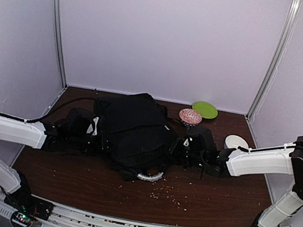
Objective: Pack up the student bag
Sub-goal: Adjust the student bag at the center of the board, then reset both arms
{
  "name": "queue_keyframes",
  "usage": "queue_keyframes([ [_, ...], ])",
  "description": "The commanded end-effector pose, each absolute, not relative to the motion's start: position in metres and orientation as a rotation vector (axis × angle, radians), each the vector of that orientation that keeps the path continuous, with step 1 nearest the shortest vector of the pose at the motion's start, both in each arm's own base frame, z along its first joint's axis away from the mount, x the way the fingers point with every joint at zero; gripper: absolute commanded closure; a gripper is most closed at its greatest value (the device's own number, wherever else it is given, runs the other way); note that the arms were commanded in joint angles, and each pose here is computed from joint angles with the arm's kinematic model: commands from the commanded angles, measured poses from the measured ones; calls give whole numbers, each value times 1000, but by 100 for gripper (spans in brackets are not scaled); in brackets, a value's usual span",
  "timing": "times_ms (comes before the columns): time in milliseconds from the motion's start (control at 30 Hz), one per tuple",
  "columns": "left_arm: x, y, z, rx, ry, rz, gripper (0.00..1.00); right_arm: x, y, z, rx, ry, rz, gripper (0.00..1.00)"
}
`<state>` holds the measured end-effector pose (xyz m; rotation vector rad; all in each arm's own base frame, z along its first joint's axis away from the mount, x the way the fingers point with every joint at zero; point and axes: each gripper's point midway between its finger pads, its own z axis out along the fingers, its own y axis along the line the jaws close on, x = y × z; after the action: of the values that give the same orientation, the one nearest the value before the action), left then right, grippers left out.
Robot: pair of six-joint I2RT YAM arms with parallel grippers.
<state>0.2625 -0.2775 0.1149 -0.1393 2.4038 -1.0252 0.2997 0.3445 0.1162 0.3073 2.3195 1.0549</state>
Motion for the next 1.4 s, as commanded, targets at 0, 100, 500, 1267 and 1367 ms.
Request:
queue_keyframes([
  [0,274,-297,165,-67,2243,-1162,100,308,368,161,266,2217,1204,97],
  [100,275,-294,179,-72,2209,-1169,100,306,369,175,240,2201,1218,100],
  [500,284,-272,222,-103,2107,-1079,100,289,358,185,68,2199,1075,73],
  [1267,276,-115,259,-52,2121,-118,2,236,154,249,115,1882,352,31],
  [1367,273,-99,279,-26,2028,-43,2,236,114,242,322,1781,352,19],
])
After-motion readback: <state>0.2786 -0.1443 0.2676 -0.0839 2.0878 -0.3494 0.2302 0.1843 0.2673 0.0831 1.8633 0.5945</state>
